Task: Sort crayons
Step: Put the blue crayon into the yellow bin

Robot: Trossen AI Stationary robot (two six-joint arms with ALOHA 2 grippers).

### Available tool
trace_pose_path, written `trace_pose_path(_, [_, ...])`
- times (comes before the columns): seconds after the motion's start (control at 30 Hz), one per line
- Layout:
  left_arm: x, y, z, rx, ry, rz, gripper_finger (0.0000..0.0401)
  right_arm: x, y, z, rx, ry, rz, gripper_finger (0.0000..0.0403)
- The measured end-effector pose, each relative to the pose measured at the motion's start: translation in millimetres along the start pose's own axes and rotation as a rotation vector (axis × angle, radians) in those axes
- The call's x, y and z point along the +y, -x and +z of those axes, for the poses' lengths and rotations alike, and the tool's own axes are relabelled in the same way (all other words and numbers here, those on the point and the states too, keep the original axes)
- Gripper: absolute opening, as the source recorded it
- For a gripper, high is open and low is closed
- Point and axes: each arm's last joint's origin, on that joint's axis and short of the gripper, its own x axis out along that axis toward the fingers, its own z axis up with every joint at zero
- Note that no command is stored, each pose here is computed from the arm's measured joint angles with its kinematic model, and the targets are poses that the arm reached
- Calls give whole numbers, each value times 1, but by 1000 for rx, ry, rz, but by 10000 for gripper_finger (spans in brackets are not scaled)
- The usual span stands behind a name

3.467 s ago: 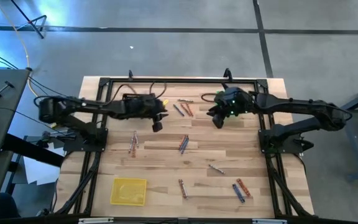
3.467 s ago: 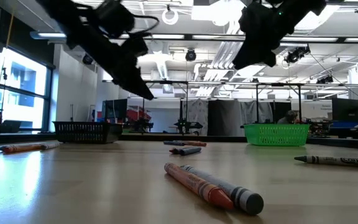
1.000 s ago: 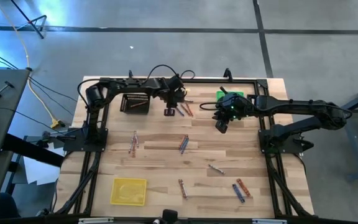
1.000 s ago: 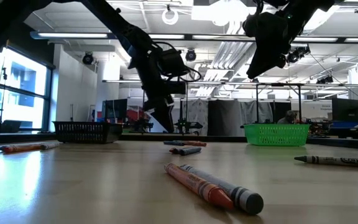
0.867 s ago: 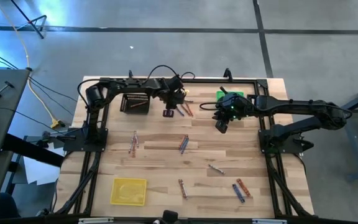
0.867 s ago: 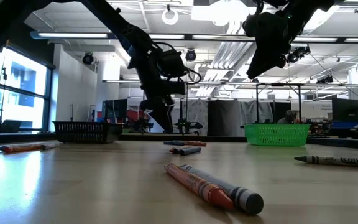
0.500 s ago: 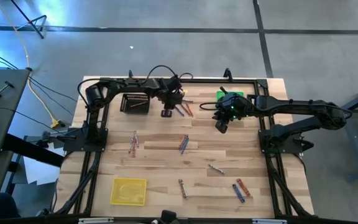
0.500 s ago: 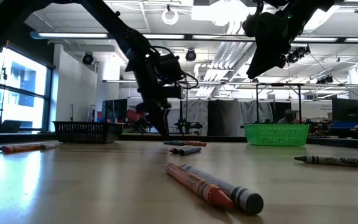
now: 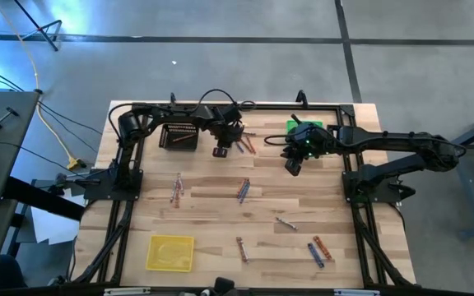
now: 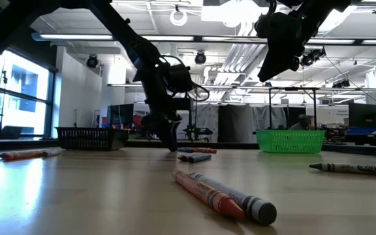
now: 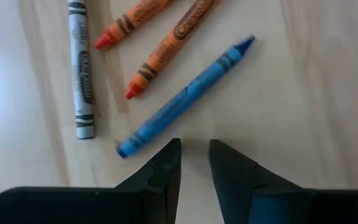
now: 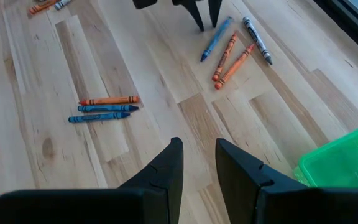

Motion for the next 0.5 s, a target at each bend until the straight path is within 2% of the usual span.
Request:
trace_pose_path(0.13, [2,-3,4,47,-38,-20,79,0,0,1,-5,-1,1,89])
trace_pose_path(0.5, [6,3,13,68,-38,-11,63,0,0,1,-7,-1,1,89])
